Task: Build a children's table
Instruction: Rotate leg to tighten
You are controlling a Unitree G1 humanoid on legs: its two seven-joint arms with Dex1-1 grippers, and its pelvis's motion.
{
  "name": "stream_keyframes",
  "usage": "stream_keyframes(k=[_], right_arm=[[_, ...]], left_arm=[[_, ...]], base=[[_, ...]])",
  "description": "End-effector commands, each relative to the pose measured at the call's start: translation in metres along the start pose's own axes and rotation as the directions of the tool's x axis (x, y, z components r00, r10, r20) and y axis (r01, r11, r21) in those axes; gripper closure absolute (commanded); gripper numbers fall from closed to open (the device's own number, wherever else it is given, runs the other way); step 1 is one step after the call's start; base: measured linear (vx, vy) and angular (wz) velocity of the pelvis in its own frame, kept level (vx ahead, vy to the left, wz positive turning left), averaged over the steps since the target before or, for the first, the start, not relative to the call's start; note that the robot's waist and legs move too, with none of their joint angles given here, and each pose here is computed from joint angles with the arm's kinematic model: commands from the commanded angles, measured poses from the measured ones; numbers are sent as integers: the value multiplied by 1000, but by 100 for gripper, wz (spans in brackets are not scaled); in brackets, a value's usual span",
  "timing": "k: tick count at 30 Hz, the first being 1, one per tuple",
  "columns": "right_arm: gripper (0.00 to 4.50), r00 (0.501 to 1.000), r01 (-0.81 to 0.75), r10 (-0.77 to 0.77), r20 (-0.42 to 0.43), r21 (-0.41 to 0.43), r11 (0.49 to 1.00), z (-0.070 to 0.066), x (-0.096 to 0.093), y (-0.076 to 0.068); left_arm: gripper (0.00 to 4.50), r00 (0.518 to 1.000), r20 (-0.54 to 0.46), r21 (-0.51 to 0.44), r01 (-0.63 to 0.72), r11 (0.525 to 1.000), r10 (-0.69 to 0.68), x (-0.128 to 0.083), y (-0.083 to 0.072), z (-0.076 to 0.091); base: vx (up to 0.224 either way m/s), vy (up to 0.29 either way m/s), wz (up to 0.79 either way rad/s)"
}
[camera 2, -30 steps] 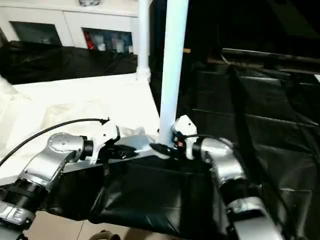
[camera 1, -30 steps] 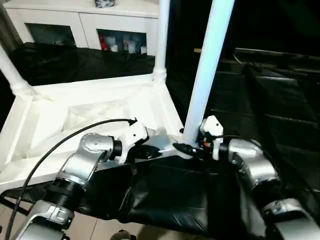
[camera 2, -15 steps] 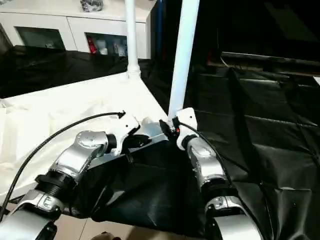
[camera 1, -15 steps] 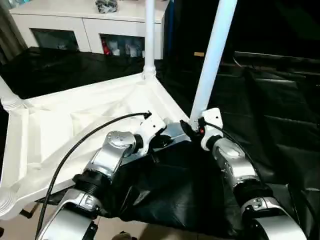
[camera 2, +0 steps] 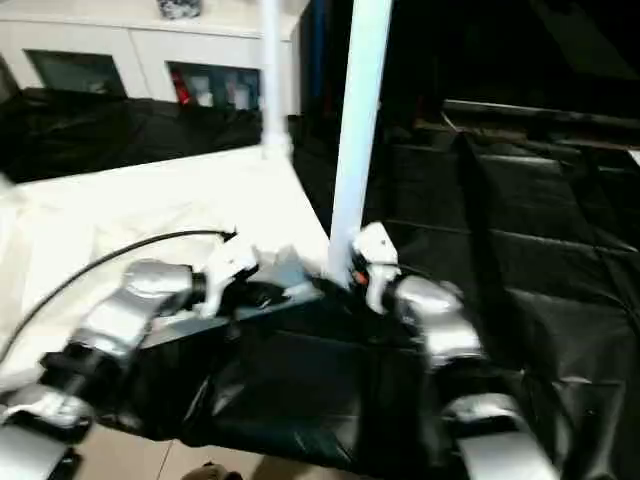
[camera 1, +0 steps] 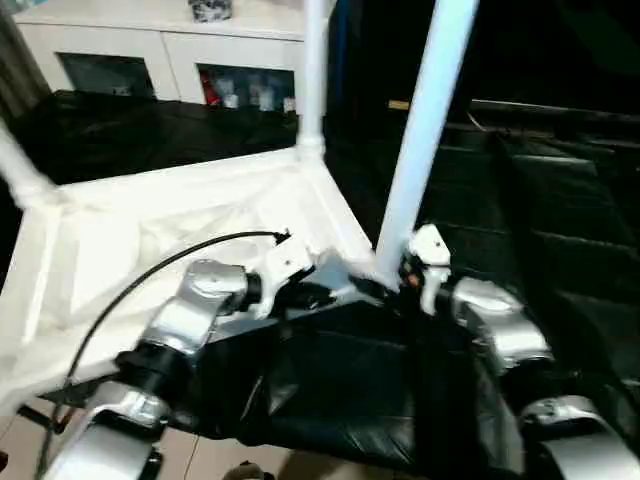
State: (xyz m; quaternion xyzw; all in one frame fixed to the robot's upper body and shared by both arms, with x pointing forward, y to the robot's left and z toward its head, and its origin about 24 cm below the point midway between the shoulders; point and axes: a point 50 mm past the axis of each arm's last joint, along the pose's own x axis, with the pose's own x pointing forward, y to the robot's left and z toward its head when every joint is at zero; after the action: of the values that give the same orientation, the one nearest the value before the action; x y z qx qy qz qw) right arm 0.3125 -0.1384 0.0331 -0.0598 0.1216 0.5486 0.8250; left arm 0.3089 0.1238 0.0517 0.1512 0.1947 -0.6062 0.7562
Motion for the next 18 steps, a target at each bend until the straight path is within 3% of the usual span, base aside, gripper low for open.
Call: stream_keyframes(k=[1, 13, 18], right_arm=[[88, 986, -164, 164, -7, -4, 987, 2, 11, 15], [181, 939, -340, 341, -35, 42, 940, -1, 3, 28], [190, 956, -289, 291, -23, 67, 955, -4, 7, 28]], left_arm=[[450, 999, 37, 52, 34, 998, -36, 1, -1, 12], [450, 989, 10, 27, 146, 989, -146, -13, -9, 4], [450, 997, 12, 28, 69, 997, -70, -9, -3, 6]], base=[[0, 0, 0], [0, 0, 0], [0, 0, 0]])
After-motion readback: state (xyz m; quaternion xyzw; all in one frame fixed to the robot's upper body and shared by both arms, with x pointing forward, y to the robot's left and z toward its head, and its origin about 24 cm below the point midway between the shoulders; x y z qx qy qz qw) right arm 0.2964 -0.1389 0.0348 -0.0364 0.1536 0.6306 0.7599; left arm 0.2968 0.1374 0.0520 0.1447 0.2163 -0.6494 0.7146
